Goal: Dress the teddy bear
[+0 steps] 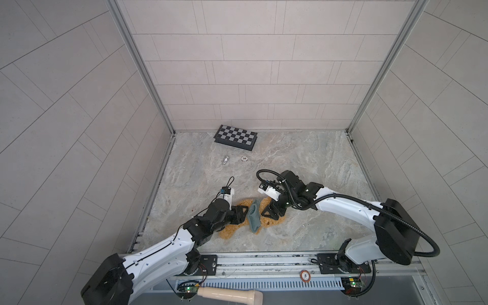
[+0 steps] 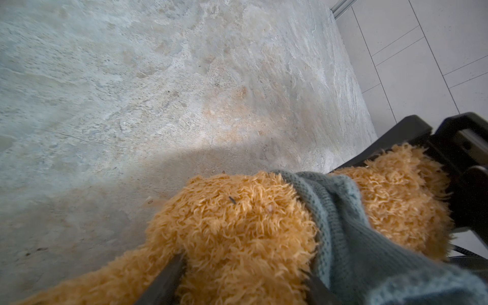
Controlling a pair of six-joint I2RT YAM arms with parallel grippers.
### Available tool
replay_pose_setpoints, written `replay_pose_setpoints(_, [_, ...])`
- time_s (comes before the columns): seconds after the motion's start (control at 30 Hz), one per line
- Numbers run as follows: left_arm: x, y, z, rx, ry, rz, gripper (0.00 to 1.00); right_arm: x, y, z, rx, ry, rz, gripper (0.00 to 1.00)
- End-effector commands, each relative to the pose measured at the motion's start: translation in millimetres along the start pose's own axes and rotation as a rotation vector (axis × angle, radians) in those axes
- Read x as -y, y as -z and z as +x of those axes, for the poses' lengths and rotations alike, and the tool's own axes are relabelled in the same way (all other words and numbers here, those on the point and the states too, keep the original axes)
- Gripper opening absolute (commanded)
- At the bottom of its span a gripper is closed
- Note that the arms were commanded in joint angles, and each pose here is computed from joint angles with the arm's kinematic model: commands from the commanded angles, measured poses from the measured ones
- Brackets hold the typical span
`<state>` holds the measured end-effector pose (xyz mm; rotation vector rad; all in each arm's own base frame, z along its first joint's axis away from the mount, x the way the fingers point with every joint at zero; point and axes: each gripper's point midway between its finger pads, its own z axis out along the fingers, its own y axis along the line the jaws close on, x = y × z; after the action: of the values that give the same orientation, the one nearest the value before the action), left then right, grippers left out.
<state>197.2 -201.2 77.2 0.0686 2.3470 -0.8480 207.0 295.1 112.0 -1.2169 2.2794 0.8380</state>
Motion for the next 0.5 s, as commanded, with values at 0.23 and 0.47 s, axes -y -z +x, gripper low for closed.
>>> replay_pose_setpoints(0.23, [-12.3,11.5,34.7,-0.137,0.017,-0.029,0.61,-11.4,-9.7,25.4,0.005,0.065,0.005,0.62])
replay_pose_setpoints(0.47, [-12.8,13.3,38.2,-0.138,0.029,-0.016,0.61,-18.6,-34.1,34.7,-0.091,0.101,0.000,0.68])
